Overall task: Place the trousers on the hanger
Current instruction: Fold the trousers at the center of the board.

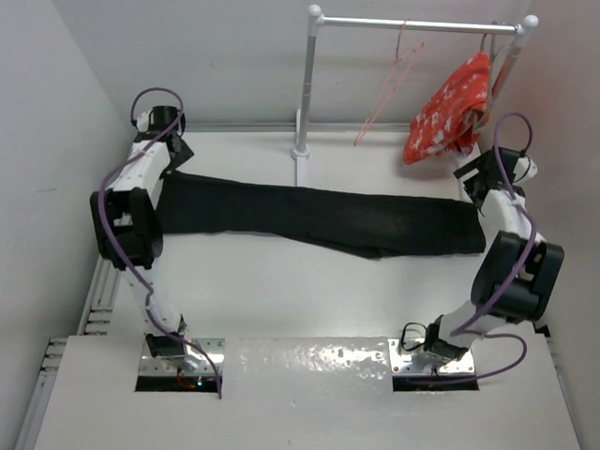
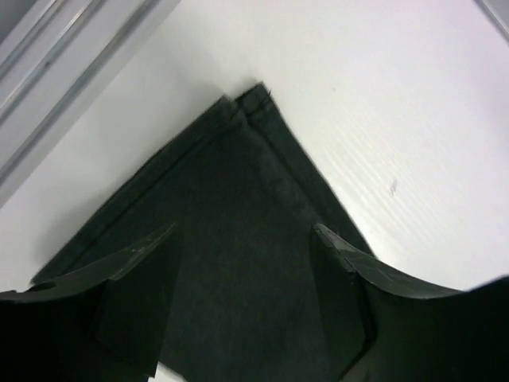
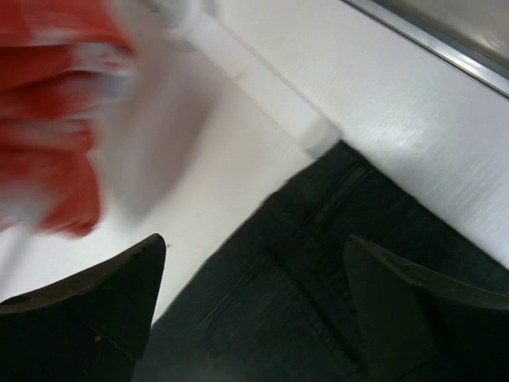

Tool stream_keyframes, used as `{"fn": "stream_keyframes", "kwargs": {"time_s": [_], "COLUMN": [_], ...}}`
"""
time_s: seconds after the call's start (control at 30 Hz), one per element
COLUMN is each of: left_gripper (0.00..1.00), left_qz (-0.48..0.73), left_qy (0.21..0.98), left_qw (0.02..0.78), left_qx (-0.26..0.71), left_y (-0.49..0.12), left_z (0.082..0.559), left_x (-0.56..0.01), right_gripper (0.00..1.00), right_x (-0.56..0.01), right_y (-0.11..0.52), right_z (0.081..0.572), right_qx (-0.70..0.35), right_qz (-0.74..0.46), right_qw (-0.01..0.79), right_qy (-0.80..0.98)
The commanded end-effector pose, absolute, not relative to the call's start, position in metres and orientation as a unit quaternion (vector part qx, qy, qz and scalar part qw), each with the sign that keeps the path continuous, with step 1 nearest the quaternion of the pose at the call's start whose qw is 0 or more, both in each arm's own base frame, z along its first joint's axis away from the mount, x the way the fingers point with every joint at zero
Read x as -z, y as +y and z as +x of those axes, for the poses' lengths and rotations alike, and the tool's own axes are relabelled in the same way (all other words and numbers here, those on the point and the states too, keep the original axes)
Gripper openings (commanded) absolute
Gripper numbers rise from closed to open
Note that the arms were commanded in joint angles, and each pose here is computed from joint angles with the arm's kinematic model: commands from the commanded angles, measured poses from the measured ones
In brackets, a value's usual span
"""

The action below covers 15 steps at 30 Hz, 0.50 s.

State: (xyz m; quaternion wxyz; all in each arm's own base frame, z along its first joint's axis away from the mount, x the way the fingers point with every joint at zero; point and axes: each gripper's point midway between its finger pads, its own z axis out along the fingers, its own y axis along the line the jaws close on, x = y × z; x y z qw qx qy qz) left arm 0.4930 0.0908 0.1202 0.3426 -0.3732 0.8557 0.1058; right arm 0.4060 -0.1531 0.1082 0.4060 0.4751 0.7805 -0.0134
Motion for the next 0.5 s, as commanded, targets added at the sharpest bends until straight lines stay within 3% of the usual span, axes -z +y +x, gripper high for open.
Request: {"fn": "stream_keyframes", "kwargs": {"time_s": [0.0,0.07,0.1,0.13,0.23,0.27,0.37,0.4,0.43,0.47], "left_gripper": [0.62,0.59,0.58,0.55,0.35,0.34,0.38,0.43,0.45,0.46], "left_qz": [-0.392,-0.403,-0.411,-0.417,-0.473,-0.488,-0.519,-0.523,-0.521,-0.522], "left_qy": [0.835,0.846,0.848,0.845,0.824,0.824,0.81,0.813,0.816,0.817], "left_qw": [0.378,0.346,0.334,0.334,0.31,0.282,0.263,0.248,0.239,0.231], "left_qx": [-0.075,-0.04,-0.032,-0.009,0.044,0.05,0.071,0.068,0.08,0.085], "left_y": [0.089,0.078,0.075,0.069,0.075,0.073,0.073,0.072,0.067,0.064], "left_z": [0.467,0.44,0.428,0.419,0.386,0.365,0.343,0.34,0.341,0.343], "left_x": [-0.154,-0.133,-0.123,-0.125,-0.09,-0.066,-0.038,-0.026,-0.023,-0.019], "right_gripper": [0.9,0.54,0.3,0.0,0.0,0.0,0.34,0.5,0.84,0.95], "right_x": [-0.162,-0.16,-0.157,-0.135,-0.114,-0.112,-0.068,-0.054,-0.047,-0.036], "right_y": [-0.133,-0.114,-0.106,-0.095,-0.076,-0.073,-0.069,-0.073,-0.076,-0.076], "right_z": [0.401,0.378,0.37,0.354,0.324,0.317,0.287,0.277,0.272,0.263], "right_qx": [-0.047,-0.081,-0.094,-0.107,-0.129,-0.131,-0.108,-0.092,-0.078,-0.071], "right_qz": [0.453,0.449,0.448,0.454,0.451,0.45,0.476,0.49,0.499,0.508], "right_qw": [0.476,0.483,0.484,0.471,0.473,0.476,0.433,0.422,0.418,0.405], "right_qy": [0.753,0.747,0.746,0.749,0.745,0.744,0.758,0.757,0.755,0.757]}}
